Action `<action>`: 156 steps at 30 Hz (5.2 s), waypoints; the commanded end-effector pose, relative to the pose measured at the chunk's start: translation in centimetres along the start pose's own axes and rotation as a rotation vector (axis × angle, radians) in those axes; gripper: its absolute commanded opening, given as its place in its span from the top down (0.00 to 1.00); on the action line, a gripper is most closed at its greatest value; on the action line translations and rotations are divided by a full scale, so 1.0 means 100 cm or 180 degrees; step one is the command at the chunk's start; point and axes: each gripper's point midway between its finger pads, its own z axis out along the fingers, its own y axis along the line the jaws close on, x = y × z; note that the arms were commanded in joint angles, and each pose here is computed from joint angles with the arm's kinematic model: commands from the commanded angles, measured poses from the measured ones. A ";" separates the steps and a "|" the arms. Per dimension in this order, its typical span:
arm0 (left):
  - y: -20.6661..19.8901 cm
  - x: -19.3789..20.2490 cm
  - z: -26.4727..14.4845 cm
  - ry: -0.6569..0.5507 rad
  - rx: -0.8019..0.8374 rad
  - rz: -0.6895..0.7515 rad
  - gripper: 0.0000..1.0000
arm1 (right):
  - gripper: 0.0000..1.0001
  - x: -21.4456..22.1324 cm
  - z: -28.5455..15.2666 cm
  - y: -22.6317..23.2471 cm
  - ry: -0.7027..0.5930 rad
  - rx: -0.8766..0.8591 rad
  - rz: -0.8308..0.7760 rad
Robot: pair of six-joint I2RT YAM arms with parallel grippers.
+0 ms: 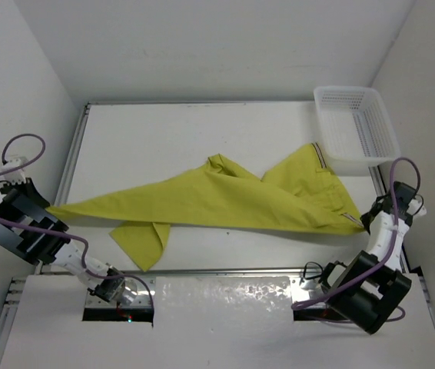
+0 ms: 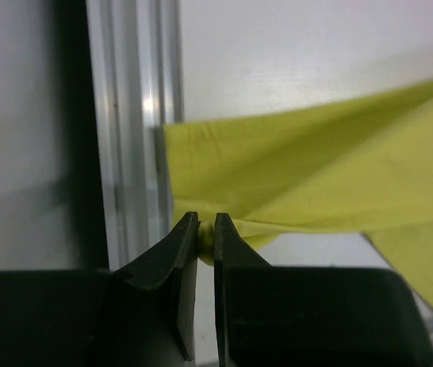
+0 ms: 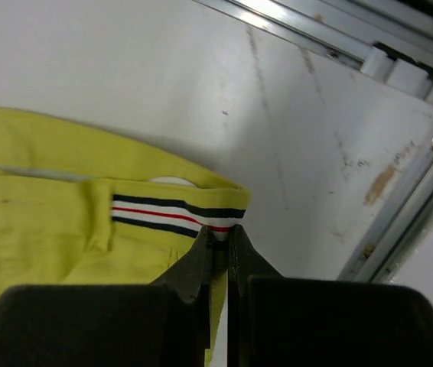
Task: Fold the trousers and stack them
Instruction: Flatten the trousers out
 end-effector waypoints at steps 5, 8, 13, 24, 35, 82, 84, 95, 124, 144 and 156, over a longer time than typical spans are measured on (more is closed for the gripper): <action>0.023 0.064 -0.028 0.0216 0.0277 -0.0110 1.00 | 1.00 -0.017 0.010 -0.007 -0.0192 0.0129 0.0147; 0.013 0.059 -0.034 0.0185 0.0449 -0.0058 1.00 | 1.00 -0.036 0.003 -0.003 -0.0267 0.0163 0.0080; 0.013 0.051 -0.056 0.0270 0.0275 0.0338 1.00 | 1.00 -0.078 -0.020 -0.008 -0.0542 0.0395 -0.0032; 0.029 0.145 -0.056 0.1355 -0.0440 0.1124 1.00 | 0.92 -0.047 -0.013 -0.050 -0.0428 0.0923 -0.0249; 0.007 0.107 -0.066 0.1016 -0.0011 0.1114 0.39 | 0.30 -0.083 -0.048 -0.009 -0.0817 0.0634 -0.0600; -0.222 0.115 0.049 0.1968 0.1200 0.1810 1.00 | 1.00 0.310 -0.097 0.449 0.0668 -0.3251 -0.4535; -0.216 0.110 0.047 0.1977 0.1129 0.1898 1.00 | 1.00 0.261 -0.100 0.487 0.0466 -0.3133 -0.3617; -0.211 0.114 0.040 0.2048 0.1067 0.2017 1.00 | 1.00 0.081 -0.071 0.481 -0.0611 -0.2436 -0.0805; -0.214 0.116 0.042 0.2001 0.1116 0.2010 1.00 | 1.00 0.241 -0.137 0.395 0.0216 -0.2943 -0.3414; -0.209 0.105 0.047 0.2037 0.0992 0.1924 1.00 | 1.00 0.335 -0.080 0.605 0.0493 -0.3629 -0.1215; -0.209 0.050 0.061 0.1607 0.0704 0.1726 0.53 | 0.48 0.241 -0.252 0.634 -0.0271 -0.5016 -0.1414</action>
